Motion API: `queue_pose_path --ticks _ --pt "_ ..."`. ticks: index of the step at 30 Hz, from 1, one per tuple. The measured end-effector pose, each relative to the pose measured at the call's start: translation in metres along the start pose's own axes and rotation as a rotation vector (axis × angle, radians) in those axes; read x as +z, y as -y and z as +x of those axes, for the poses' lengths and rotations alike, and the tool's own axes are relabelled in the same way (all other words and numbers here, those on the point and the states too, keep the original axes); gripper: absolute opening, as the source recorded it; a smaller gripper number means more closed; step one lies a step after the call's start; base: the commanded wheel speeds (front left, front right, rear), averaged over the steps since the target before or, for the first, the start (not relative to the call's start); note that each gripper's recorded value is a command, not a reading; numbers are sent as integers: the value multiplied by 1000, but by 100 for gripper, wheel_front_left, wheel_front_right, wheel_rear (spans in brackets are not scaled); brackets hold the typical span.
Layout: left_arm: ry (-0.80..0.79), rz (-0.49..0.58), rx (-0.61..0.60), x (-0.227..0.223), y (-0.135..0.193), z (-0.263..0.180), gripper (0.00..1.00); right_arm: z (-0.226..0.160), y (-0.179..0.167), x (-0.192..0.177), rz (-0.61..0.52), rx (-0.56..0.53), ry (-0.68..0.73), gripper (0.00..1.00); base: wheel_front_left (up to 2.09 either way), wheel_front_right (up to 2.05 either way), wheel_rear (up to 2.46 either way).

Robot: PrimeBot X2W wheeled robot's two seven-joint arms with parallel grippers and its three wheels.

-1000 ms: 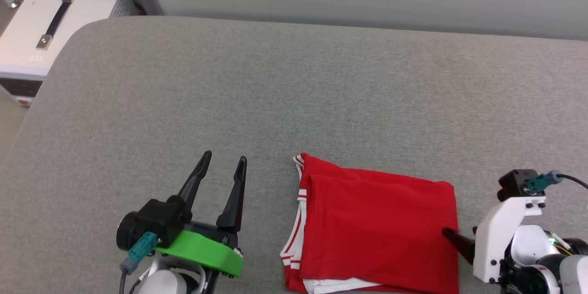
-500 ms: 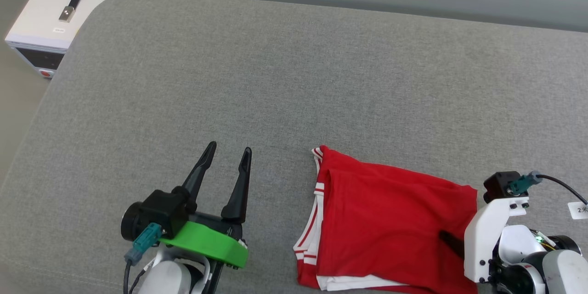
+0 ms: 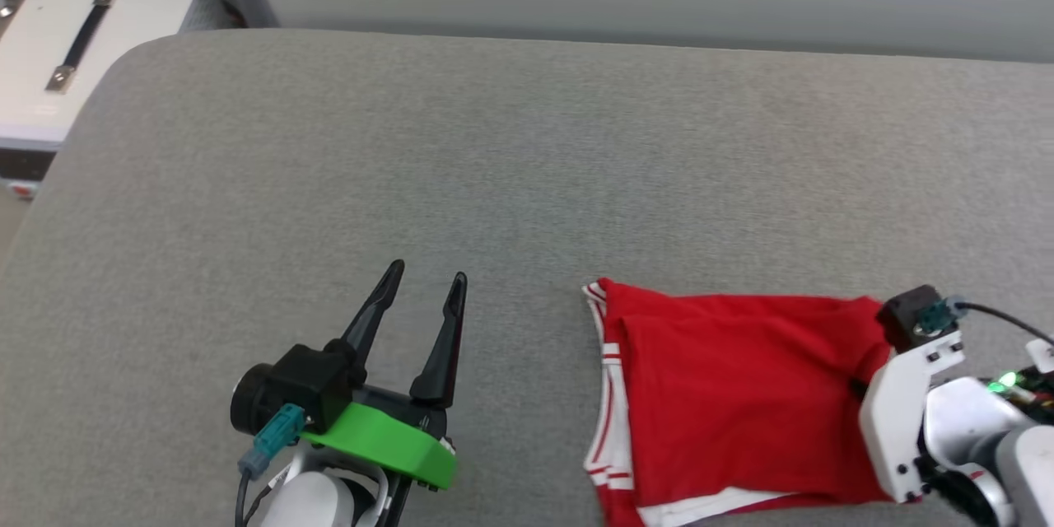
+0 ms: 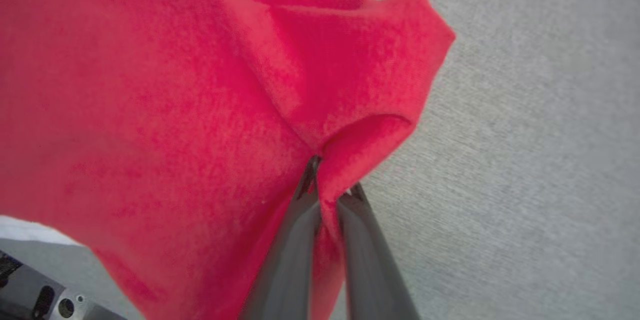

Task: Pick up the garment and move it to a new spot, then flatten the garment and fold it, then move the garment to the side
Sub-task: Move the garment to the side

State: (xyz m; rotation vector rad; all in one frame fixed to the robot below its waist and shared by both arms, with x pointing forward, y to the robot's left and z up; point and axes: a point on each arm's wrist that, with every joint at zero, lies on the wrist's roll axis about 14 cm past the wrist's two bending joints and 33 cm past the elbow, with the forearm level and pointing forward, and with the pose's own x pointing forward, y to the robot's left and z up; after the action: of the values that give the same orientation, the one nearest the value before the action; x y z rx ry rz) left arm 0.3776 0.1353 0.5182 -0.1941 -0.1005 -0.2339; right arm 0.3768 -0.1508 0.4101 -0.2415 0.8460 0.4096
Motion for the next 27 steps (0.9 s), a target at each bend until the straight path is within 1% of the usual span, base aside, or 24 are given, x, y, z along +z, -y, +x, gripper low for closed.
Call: queue_pose_path --ticks 5,10,13,20,24,27 --pt "5 -44 -55 -3 19 14 100 -28 42 9 -155 -120 37 0 0 0 0" --pt "-27 -62 -183 -17 58 30 100 -55 93 -3 -262 -253 0 0 0 0 0" --pt "-33 -73 -246 -22 78 41 100 -69 122 -8 -268 -322 -6 0 0 0 0" --pt "-73 -80 -369 -46 113 62 100 -82 181 -36 -301 -434 -78 0 0 0 0" --pt "-62 -90 -418 -52 126 77 100 -88 218 -35 -323 -520 -56 0 0 0 0" --pt "-68 -104 -461 -61 138 82 100 -90 242 -41 -340 -573 -69 0 0 0 0"
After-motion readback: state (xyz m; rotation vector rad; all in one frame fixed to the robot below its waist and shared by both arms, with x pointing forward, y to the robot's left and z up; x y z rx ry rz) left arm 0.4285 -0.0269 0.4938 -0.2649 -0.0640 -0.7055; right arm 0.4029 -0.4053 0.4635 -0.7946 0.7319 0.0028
